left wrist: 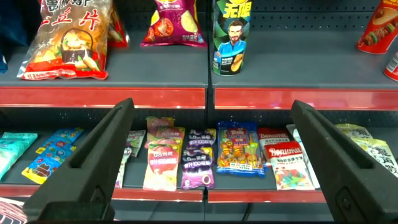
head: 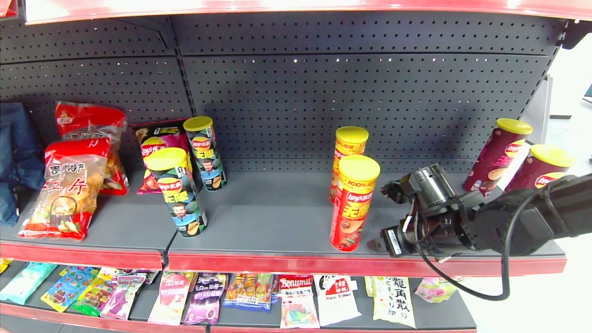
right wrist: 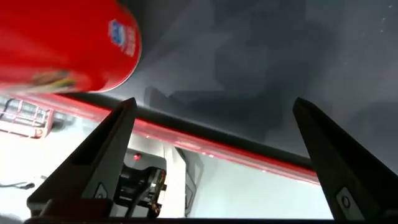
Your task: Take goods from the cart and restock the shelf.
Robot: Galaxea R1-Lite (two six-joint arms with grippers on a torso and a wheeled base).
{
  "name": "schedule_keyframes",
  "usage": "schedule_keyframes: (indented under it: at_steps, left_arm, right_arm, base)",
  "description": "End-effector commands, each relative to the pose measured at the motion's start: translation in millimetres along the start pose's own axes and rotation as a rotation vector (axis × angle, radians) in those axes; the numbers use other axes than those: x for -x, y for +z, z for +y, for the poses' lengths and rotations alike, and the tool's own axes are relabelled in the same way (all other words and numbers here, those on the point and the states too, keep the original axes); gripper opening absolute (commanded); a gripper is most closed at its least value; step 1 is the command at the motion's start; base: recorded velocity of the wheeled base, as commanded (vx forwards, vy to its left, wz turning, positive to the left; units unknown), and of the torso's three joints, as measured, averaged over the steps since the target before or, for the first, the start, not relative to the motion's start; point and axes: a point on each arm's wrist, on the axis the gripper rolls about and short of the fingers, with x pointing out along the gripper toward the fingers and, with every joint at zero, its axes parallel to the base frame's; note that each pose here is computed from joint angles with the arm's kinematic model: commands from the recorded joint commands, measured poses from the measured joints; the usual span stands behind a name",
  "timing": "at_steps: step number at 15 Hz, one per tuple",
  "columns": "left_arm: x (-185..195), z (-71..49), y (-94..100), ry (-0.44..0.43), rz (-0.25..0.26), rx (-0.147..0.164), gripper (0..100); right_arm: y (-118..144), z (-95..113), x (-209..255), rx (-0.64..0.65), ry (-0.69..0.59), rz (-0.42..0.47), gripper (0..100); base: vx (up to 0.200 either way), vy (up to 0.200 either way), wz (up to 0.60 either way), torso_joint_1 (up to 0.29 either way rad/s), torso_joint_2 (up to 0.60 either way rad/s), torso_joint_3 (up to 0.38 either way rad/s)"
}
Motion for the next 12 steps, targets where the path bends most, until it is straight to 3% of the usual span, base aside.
schedule_keyframes:
  at_steps: [1, 12]
  left_arm:
    - [0, 0.0, 0.0, 0.0, 0.001, 0.0, 100]
    - [0, 0.0, 0.0, 0.0, 0.001, 0.0, 100]
  right_arm:
    - [1, -1, -3, -0.003, -0.004, 0.004, 100]
    - [8, -2, -19, -0.017, -0.024, -0.007, 100]
  base:
    - [0.0, 0.0, 0.0, 0.0, 0.0, 0.0]
    - [0.0, 0.0, 0.0, 0.0, 0.0, 0.0]
